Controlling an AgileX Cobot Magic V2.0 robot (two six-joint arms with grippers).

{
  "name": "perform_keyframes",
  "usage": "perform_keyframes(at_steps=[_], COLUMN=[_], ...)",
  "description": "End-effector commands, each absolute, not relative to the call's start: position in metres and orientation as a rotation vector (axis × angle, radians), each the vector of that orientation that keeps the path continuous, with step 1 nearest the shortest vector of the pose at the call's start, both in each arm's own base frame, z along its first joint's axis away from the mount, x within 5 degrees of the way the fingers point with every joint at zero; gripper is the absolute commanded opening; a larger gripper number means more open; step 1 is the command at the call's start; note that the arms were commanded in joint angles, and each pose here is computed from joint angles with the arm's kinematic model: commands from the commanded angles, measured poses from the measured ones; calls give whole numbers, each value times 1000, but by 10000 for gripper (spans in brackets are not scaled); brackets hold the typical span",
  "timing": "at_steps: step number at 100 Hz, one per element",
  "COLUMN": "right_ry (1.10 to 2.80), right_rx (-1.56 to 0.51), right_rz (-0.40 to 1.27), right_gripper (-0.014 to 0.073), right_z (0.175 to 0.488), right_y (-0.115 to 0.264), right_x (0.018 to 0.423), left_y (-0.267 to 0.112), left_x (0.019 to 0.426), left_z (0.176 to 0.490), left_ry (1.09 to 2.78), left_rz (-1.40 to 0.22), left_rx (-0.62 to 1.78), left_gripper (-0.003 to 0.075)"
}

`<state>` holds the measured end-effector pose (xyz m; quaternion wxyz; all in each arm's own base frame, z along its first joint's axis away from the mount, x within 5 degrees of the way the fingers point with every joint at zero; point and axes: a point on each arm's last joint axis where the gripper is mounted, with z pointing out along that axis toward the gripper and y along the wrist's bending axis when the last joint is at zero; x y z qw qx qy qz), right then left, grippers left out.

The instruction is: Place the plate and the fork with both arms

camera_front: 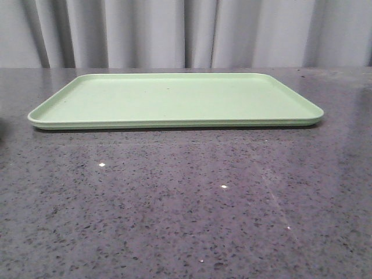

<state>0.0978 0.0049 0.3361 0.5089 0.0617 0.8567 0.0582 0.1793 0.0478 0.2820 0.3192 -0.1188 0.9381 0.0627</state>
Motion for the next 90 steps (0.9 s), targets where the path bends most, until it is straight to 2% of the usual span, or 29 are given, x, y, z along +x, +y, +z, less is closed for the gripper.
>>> perform_keyframes(at_steps=[1,84,90], right_ry=[1970,1978,1978], right_rx=[135,136,136], right_rz=[147,145,145], right_gripper=[549,549,549], right_z=[352,352,352], right_y=[5,5,5], right_x=[101,101,101], left_y=[50,57,57], left_x=[190,219,219], left_z=[293,259,259], left_ry=[2384,2507,2508], left_rz=[171,160,158], left_rx=[-308,-312,-314], left_gripper=[459,459,442])
